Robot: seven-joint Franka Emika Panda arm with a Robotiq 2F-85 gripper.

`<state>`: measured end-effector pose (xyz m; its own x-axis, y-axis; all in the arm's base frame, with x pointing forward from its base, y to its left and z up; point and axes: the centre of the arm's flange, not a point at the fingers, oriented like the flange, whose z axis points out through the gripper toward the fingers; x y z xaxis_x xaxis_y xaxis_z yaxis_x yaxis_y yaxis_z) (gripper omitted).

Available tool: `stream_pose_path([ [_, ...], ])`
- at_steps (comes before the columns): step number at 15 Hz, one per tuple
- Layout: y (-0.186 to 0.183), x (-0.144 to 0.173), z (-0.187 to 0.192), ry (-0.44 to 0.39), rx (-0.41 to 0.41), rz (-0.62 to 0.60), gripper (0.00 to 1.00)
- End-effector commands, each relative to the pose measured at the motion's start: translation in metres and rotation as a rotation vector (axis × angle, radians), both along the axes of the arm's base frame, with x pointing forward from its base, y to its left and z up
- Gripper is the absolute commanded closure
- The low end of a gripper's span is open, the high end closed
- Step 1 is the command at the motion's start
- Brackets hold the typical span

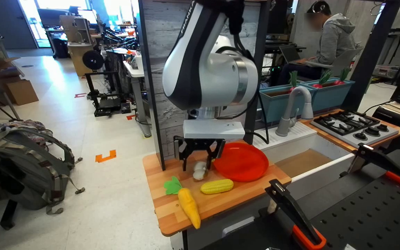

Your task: Pick up the toy from the plate and put it on the countertop.

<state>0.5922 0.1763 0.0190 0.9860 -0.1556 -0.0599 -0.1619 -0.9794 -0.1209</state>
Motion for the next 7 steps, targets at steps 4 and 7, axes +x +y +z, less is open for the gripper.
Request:
stream_pose_path([
  [4, -0.003, -0.01, 0.032, -0.05, 0.002, 0.019, 0.0],
  [7, -0.01, -0.021, 0.052, -0.061, -0.002, 0.024, 0.0],
])
